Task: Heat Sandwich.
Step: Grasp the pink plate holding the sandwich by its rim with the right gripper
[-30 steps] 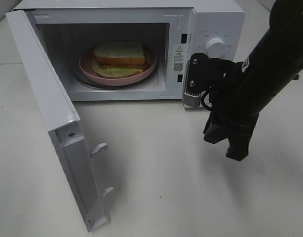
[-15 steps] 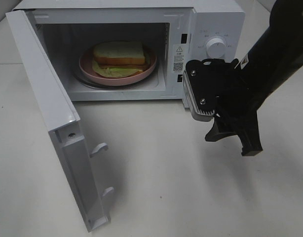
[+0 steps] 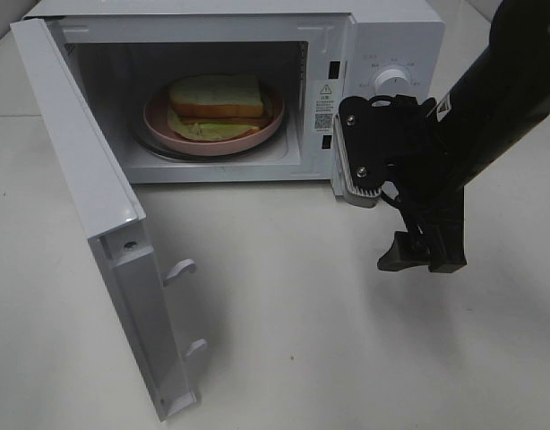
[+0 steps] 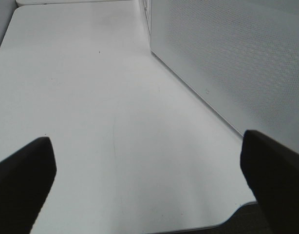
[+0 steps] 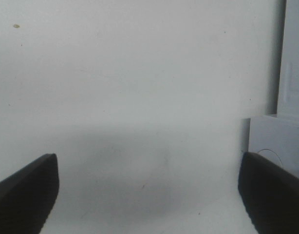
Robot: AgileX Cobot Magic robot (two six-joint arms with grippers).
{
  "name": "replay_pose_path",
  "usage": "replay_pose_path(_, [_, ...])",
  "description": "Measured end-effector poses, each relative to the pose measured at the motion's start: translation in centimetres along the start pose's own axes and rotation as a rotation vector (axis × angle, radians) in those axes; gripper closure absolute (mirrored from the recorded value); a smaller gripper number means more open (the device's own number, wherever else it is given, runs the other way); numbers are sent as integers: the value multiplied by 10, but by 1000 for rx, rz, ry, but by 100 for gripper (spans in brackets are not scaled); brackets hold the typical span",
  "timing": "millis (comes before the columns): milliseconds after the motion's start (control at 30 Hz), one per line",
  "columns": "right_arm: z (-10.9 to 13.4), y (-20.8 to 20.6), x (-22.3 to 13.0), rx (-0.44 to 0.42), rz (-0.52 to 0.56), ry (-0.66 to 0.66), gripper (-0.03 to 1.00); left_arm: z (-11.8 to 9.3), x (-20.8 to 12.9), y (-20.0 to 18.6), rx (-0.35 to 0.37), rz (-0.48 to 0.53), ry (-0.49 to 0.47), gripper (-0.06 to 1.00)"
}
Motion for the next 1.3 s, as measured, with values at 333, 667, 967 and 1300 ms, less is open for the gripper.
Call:
replay_pose_path(333, [-18, -16, 23, -95, -11, -99, 4, 0, 0, 0, 0, 0, 0, -3])
replay_pose_path(667, [-40, -16, 66, -151, -52, -177, 7, 0, 0, 0, 0, 0, 0, -3])
replay_pose_path(967, [-53, 2, 88, -159, -49, -216, 9, 0, 0, 0, 0, 0, 0, -3])
replay_pose_path(1300, [-68, 30, 106, -151, -45, -222, 11, 0, 0, 0, 0, 0, 0, -3])
Point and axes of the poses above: a point on each arm's last joint axis where the gripper is mounted, y pointing out along that axis toward the gripper, z along the wrist's bending axis when the last joint is at zero, x = y × z, the point moved 7 cm from there along y, pointing out along that axis toward the gripper, and after that the axes turned 14 degrees about y, right-handed, at the moved point
